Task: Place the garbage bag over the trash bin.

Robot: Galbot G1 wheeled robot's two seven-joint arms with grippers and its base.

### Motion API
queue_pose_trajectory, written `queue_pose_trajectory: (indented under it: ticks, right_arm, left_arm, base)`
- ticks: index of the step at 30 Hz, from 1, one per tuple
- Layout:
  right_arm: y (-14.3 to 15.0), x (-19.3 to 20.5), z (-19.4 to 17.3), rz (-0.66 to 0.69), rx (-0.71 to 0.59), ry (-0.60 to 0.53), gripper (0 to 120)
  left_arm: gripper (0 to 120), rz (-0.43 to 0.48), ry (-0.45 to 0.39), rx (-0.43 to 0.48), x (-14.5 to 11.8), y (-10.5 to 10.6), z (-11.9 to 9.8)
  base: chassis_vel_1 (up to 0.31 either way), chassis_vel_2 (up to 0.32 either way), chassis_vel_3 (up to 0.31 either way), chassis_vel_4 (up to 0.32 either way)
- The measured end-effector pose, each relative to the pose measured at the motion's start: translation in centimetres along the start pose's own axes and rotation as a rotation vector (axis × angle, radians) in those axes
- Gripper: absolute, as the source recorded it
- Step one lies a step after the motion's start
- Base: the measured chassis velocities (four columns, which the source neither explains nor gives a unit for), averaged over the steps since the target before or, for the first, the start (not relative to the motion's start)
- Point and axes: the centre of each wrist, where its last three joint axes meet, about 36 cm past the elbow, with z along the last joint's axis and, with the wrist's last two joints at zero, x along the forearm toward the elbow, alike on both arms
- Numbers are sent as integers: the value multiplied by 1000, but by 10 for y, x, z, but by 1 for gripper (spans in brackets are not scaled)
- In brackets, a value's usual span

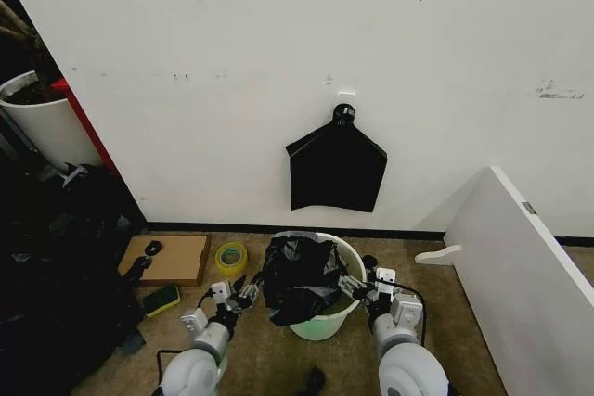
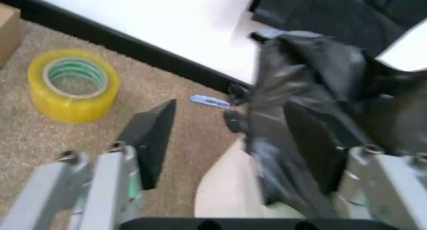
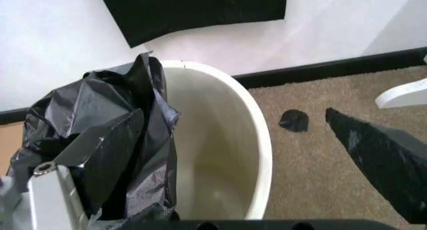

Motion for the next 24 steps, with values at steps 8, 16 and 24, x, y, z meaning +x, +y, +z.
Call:
queue_pose_trajectory:
  ticks: [8,16,24]
  right_arm:
    - [-1,1,-2,2,-4,-8,100]
    - [-2,2,-4,8,-3,-19,100]
    - [-6,5,-5,28,-8,-21,100]
  left_arm:
    - [98,89,15,-39,27,-36,-19]
    - [100,60,121,-89,8,-77,-58]
    - [98,-23,303,-173,-25,-134,-86]
  base:
    - [0,0,0,0]
    - [0,0,0,0]
    - [0,0,0,0]
